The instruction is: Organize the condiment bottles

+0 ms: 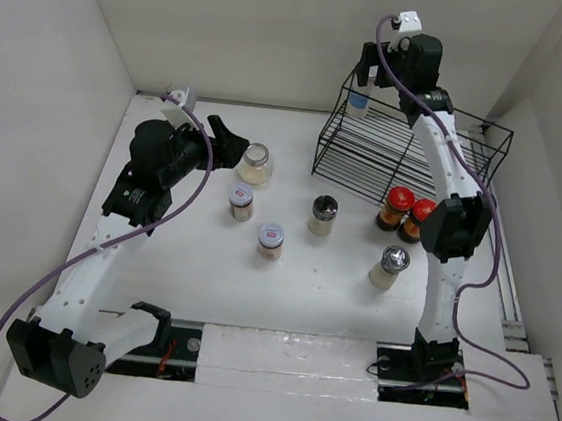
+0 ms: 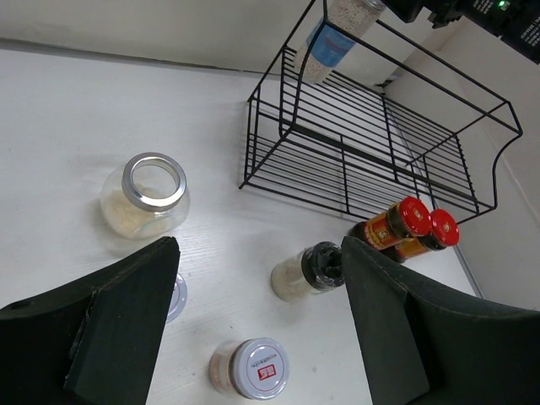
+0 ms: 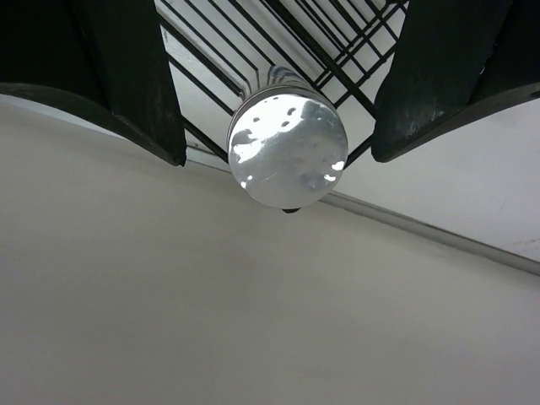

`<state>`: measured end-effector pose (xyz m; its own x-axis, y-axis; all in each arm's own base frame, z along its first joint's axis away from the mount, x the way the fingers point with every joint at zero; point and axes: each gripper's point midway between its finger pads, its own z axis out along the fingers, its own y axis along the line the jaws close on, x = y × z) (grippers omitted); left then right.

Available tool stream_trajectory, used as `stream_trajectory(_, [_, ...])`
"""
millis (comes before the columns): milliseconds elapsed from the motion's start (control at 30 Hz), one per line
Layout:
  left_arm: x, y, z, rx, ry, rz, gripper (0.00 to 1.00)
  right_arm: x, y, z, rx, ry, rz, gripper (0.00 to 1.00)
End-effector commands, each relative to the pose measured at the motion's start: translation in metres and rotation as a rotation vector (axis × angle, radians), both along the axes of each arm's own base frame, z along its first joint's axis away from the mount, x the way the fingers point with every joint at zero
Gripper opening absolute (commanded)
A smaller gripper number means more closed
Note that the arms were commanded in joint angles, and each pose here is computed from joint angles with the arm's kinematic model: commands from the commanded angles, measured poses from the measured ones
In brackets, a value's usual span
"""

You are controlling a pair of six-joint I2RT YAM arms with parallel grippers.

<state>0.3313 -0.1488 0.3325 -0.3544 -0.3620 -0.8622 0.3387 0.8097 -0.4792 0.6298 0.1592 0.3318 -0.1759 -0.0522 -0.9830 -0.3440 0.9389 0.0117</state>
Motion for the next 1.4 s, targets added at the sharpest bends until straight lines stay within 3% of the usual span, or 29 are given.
stream_trajectory(0, [0.0,0.001,0.014,-0.022,-0.054,0.002,0.74,-0.011,-0.001,0.075,0.047,-0.167,-0.008,0.97])
stream_trajectory(267, [0.0,0.006,0.014,-0.019,-0.053,0.028,0.74,-0.059,-0.03,0.121,0.05,-0.251,-0.106,0.94])
stream_trajectory(367, [0.0,0.007,0.012,-0.023,-0.041,0.04,0.74,-0.11,-0.051,0.116,0.084,-0.283,-0.212,0.7])
stream_trajectory(400, [0.0,0.007,0.012,-0.023,-0.041,0.04,0.74,-0.136,-0.061,0.101,0.106,-0.284,-0.24,0.52])
stream_trajectory(533, [0.005,0.007,0.011,-0.035,-0.024,0.052,0.74,-0.183,-0.062,0.03,0.146,-0.168,-0.309,0.22])
stream_trajectory(600, [0.004,0.005,0.011,-0.036,-0.024,0.043,0.75,-0.195,-0.076,0.001,0.118,-0.102,-0.376,0.22])
stream_trajectory(667, [0.006,0.005,0.008,-0.034,-0.015,0.043,0.75,-0.215,-0.084,-0.031,0.077,-0.012,-0.395,0.34])
stream_trajectory(733, [0.006,0.005,0.008,-0.034,-0.015,0.043,0.75,-0.226,-0.101,-0.046,0.056,0.026,-0.427,0.56])
stream_trajectory(767, [0.006,0.005,0.008,-0.034,-0.015,0.043,0.75,-0.235,-0.105,-0.06,0.039,0.066,-0.427,0.73])
stream_trajectory(867, [0.006,0.005,0.008,-0.034,-0.015,0.043,0.75,-0.242,-0.112,-0.079,0.028,0.134,-0.403,0.91])
stream_trajectory(1133, [0.005,0.003,0.007,-0.035,-0.013,0.034,0.75,-0.229,-0.103,-0.131,-0.002,0.285,-0.288,0.97])
stream_trajectory(1367, [0.008,0.001,0.001,-0.031,0.005,0.025,0.75,-0.244,-0.111,-0.112,-0.018,0.204,-0.365,0.92])
